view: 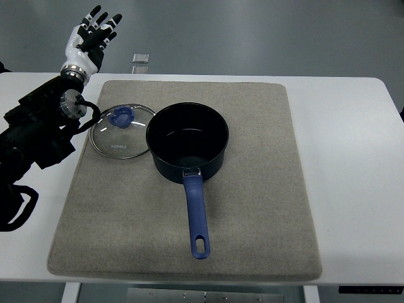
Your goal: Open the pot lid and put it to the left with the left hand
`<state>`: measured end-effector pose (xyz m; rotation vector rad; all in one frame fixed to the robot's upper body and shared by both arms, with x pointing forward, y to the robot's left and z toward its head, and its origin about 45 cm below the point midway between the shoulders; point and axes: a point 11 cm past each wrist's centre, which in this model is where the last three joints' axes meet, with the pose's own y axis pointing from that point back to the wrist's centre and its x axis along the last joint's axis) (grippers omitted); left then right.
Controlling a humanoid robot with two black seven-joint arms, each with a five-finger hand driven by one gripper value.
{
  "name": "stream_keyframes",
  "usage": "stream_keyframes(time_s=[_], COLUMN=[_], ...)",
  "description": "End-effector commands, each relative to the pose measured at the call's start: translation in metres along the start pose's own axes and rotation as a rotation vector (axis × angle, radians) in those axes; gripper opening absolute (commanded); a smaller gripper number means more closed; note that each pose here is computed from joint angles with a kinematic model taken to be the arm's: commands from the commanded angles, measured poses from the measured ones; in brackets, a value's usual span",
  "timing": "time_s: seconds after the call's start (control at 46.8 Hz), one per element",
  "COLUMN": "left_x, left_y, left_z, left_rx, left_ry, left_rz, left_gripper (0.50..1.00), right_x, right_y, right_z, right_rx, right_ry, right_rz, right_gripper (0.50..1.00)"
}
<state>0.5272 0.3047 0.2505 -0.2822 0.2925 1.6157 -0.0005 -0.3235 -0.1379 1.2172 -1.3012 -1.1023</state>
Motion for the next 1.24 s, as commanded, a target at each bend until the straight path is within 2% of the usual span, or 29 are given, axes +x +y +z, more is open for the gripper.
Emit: stream_keyframes(time_s=[0.0,0.192,0.705,1.217], left_x=[0.001,0.018,0.005,0.008], left_y=[0.0,0.0,-0.003,-0.003], left_z=[-0.001,0.005,0.008,0.01], left_rx=[0.002,-0.004,-0.009,-0.014], left_ry=[-0.047,-0.166,-0.164,-0.16], left_rz=[0.003,0.131,0.08,0.086], left_gripper=[0.911,0.896,0.911,0.919], right_x=[0.0,0.0,-0.007,-0.003], right_y=[0.0,0.0,0.0,0.001], right_z=[0.0,0.0,0.002,0.01], right_rx=[0.0,0.0,-0.004,-0.017], right_ry=[-0.001,0.0,-0.008,0.002], right_rz=[0.0,0.001,-0.031,-0.013], right_gripper=[0.917,0.917,0.917,0.917])
